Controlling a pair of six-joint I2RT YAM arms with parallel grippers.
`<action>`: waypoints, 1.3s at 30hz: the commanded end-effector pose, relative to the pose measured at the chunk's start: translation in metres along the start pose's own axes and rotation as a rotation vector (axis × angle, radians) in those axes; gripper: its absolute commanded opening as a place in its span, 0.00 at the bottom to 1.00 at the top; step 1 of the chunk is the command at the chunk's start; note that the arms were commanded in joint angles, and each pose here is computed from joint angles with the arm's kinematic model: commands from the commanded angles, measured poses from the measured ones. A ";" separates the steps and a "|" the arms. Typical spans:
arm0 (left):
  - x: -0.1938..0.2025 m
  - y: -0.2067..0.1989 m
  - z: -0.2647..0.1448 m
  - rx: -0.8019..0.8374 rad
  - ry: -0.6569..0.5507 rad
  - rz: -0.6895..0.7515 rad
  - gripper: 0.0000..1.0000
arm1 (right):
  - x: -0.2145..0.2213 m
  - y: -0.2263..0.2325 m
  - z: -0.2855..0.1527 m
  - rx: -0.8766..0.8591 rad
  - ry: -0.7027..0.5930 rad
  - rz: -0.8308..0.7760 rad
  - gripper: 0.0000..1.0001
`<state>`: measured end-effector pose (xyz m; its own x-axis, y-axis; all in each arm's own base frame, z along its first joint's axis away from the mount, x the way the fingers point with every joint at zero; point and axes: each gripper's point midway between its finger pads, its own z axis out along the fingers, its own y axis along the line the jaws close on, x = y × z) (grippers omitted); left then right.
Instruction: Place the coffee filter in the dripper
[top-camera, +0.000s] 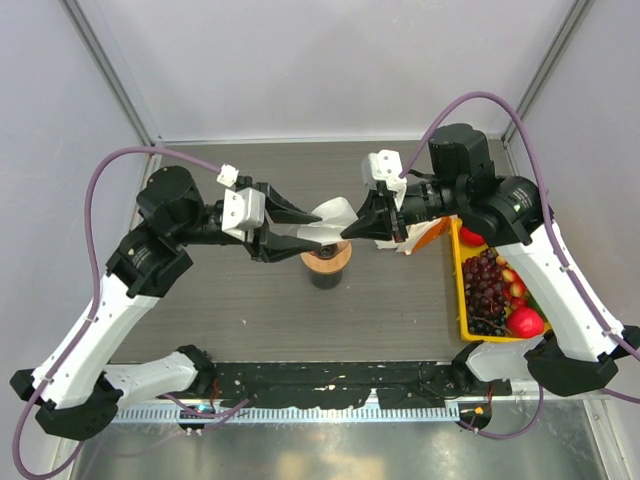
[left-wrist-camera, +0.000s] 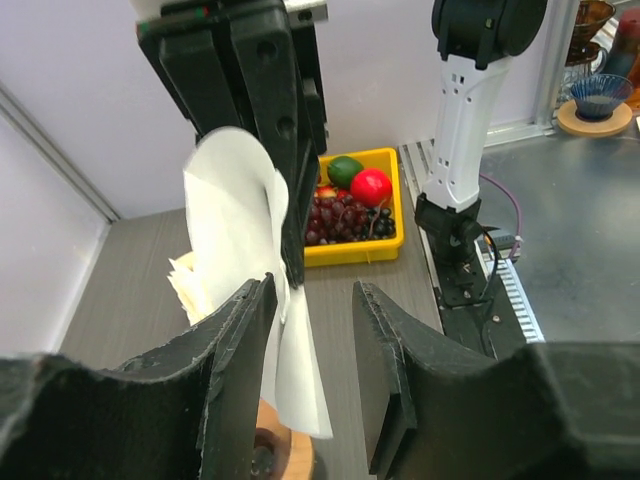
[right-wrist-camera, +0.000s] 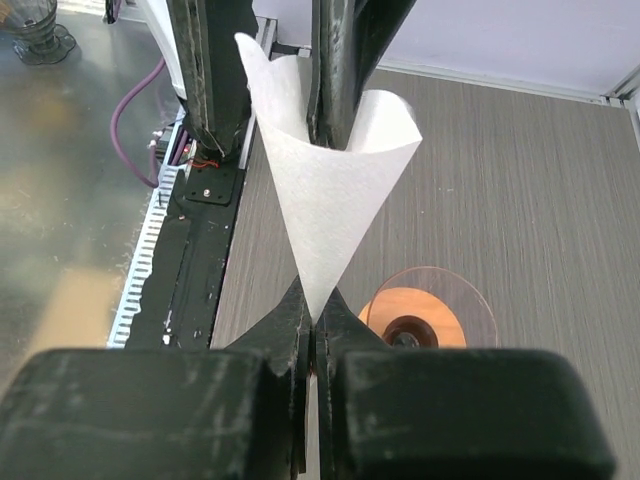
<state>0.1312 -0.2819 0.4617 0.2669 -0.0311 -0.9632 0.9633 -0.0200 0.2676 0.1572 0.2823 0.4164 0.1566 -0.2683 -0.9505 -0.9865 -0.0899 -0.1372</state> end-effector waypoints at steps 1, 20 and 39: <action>0.011 -0.008 -0.007 -0.015 0.021 0.000 0.44 | -0.029 0.010 -0.010 -0.011 -0.072 -0.058 0.05; 0.000 -0.005 -0.009 -0.104 -0.112 -0.079 0.27 | -0.039 0.020 -0.006 -0.064 -0.139 0.040 0.05; 0.033 0.072 -0.007 -0.336 -0.101 -0.812 0.00 | -0.033 -0.071 -0.072 0.492 0.069 -0.201 0.89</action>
<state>0.1878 -0.2767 0.4315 -0.2754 -0.1339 -0.9519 0.9342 0.1963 -0.2979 0.2154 0.2560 0.4586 0.1698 -0.2622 -0.9500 -0.9489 0.2167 -0.2294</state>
